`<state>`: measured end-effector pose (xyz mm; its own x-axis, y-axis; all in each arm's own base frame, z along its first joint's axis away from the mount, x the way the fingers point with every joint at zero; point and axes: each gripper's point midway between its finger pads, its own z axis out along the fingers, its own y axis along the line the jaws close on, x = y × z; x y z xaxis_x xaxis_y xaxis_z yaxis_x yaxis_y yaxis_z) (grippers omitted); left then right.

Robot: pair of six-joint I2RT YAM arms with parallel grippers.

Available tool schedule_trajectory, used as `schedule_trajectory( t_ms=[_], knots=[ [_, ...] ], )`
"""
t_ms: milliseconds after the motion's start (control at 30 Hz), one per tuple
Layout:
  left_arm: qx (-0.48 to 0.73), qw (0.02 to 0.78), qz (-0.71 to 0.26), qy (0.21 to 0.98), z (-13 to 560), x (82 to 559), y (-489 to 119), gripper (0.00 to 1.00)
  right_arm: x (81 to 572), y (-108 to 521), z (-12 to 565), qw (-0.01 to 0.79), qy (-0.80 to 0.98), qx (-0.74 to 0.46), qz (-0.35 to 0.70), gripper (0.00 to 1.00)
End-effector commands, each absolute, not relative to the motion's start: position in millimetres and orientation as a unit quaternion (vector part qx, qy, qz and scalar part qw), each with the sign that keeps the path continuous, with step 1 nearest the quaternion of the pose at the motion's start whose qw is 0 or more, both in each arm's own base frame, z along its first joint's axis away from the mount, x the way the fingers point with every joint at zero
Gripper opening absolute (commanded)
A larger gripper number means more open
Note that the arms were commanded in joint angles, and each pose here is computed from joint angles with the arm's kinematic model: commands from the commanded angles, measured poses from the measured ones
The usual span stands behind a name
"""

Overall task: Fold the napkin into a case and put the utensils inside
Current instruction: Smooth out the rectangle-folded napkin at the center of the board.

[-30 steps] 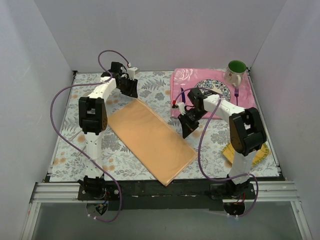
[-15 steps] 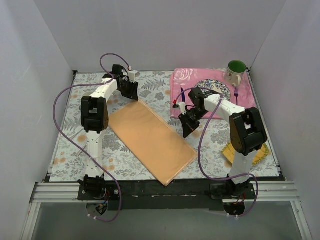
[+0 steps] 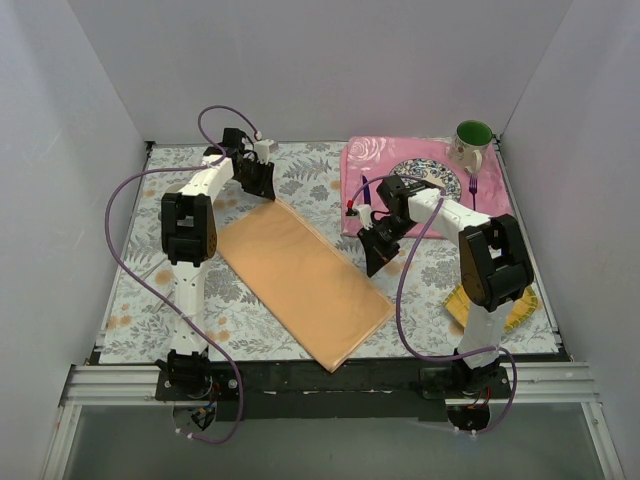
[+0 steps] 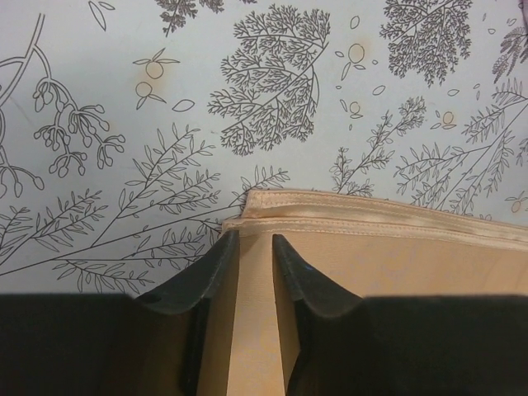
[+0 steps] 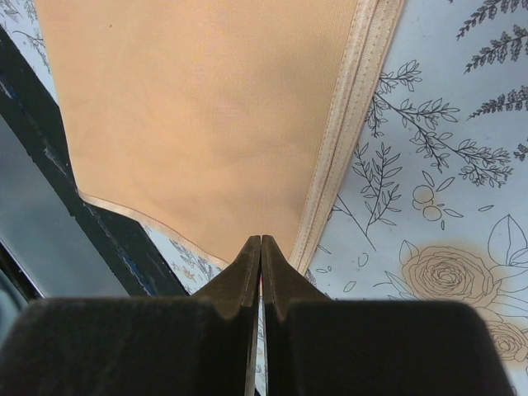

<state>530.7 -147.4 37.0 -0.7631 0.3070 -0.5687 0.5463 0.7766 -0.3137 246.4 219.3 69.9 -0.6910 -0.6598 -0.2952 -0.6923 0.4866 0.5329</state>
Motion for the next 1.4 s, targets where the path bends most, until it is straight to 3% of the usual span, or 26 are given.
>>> schedule_trajectory(
  t_ms=[0,200,467,833,1033,1200,1367],
  knots=[
    [0.241,0.26,-0.257,0.899,51.5,531.1,-151.7,0.25,245.2,220.6,71.9,0.018,0.86,-0.391,0.328,0.06],
    [0.223,0.273,-0.234,0.906,50.6,540.2,-143.9,0.34,244.8,220.0,72.8,0.017,0.859,-0.39,0.33,0.06],
    [0.226,0.268,-0.22,0.91,41.9,542.2,-138.5,0.35,244.6,220.6,72.5,0.013,0.859,-0.388,0.332,0.06],
    [0.236,0.258,-0.243,0.905,38.4,533.5,-145.0,0.23,244.6,219.8,71.6,0.013,0.86,-0.389,0.33,0.07],
    [0.238,0.252,-0.241,0.907,33.5,531.4,-146.1,0.25,244.4,219.5,70.5,0.011,0.859,-0.39,0.331,0.07],
    [0.229,0.263,-0.222,0.91,32.7,538.5,-141.0,0.36,243.8,219.8,70.8,0.009,0.859,-0.387,0.334,0.07],
    [0.239,0.259,-0.215,0.911,28.6,538.6,-139.2,0.33,245.7,220.2,71.2,0.011,0.859,-0.387,0.334,0.07]
  ],
)
